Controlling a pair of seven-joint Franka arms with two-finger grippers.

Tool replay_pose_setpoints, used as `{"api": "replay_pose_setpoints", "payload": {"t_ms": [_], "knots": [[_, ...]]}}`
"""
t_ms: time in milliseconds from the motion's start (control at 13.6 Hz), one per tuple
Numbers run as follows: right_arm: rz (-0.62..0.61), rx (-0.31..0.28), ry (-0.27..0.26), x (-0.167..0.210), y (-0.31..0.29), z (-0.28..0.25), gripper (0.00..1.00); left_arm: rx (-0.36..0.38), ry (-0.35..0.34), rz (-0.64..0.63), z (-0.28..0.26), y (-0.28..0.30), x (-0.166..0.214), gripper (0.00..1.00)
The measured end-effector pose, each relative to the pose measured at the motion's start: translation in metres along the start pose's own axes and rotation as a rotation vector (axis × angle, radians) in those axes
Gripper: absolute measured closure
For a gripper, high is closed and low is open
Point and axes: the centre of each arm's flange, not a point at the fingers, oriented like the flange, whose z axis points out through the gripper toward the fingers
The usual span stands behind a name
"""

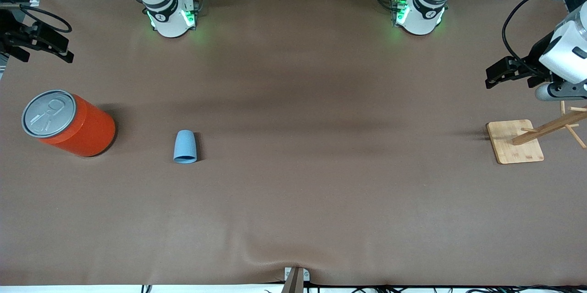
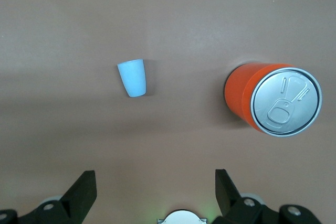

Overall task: Flip cup
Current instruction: 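Reach the right gripper toward the light blue cup lying on its side, then lower the right gripper and close it around the blue cup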

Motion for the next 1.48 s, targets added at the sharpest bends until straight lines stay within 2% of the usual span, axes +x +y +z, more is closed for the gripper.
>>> {"api": "replay_pose_setpoints", "payload": {"t_ms": [443,664,959,1180,1475], "knots": [[-0.007,0.000,0.001,0.000,0.000,0.000,0.00,0.000,0.000,0.000,0.000,0.000,0.000,0.00],[-0.009,-0.001,-0.032,0.011,0.000,0.016,0.00,0.000,0.000,0.000,0.000,0.000,0.000,0.00],[-0.027,-0.001,-0.176,0.058,-0.009,0.097,0.00,0.000,0.000,0.000,0.000,0.000,0.000,0.00],[-0.086,-0.012,-0.272,0.081,-0.048,0.164,0.00,0.000,-0.001,0.000,0.000,0.000,0.000,0.00],[-0.114,-0.015,-0.268,0.096,-0.071,0.267,0.00,0.000,-0.002,0.000,0.000,0.000,0.000,0.00]]}}
